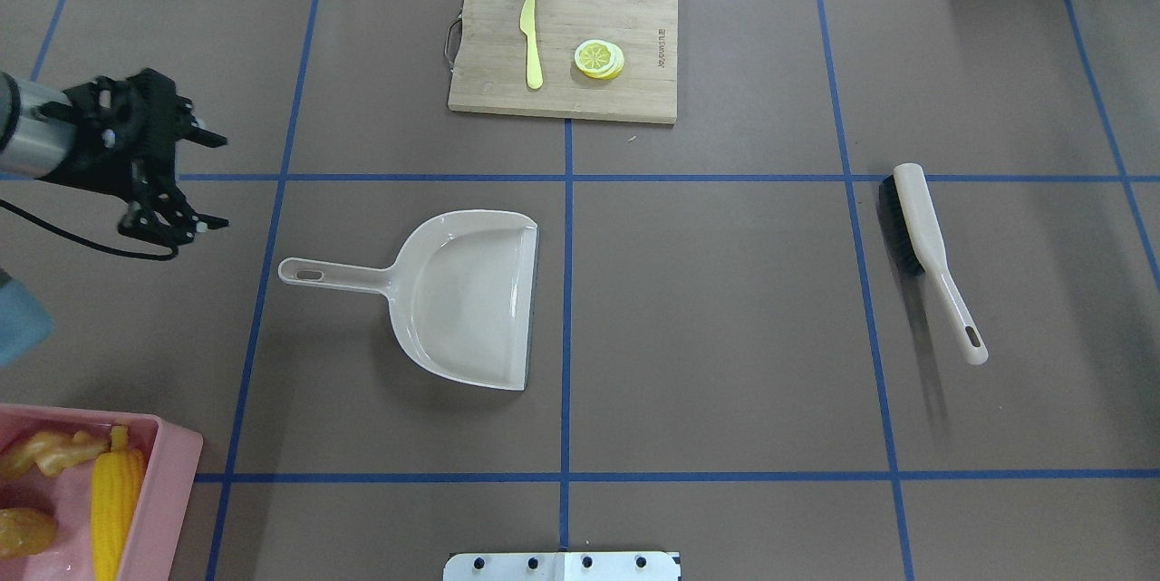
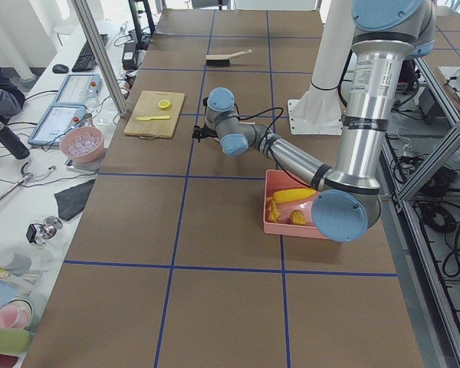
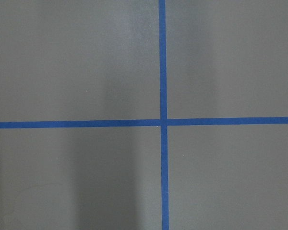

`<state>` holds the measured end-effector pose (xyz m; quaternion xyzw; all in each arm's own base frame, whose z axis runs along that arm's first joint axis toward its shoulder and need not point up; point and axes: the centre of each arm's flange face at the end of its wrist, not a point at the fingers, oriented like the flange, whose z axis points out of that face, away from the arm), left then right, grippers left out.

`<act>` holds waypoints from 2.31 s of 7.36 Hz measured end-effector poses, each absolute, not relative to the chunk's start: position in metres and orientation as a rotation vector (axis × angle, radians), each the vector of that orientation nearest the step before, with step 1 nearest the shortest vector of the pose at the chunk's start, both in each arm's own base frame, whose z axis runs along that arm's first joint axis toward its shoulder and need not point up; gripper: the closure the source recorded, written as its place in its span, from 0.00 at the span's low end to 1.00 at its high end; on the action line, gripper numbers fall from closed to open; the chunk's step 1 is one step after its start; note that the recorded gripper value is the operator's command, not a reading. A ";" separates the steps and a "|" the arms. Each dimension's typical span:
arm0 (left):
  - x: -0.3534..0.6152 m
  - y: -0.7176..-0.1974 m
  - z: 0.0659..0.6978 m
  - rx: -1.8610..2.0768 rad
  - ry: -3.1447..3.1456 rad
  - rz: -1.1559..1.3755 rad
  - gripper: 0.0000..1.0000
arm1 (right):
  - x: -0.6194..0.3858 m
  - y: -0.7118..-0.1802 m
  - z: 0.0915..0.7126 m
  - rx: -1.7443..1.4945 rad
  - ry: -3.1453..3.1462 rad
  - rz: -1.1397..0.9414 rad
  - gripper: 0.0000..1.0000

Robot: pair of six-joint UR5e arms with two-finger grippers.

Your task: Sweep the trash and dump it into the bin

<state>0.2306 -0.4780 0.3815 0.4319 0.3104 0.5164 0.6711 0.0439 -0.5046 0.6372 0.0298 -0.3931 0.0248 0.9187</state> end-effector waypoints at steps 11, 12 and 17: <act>-0.055 -0.399 0.616 0.127 0.729 -0.056 0.02 | 0.047 -0.504 0.637 0.063 -0.810 0.056 0.00; -0.053 -0.400 0.618 0.122 0.753 -0.058 0.02 | 0.048 -0.504 0.637 0.064 -0.809 0.058 0.00; -0.043 -0.404 0.630 0.072 0.873 -0.063 0.01 | 0.049 -0.504 0.638 0.064 -0.808 0.060 0.00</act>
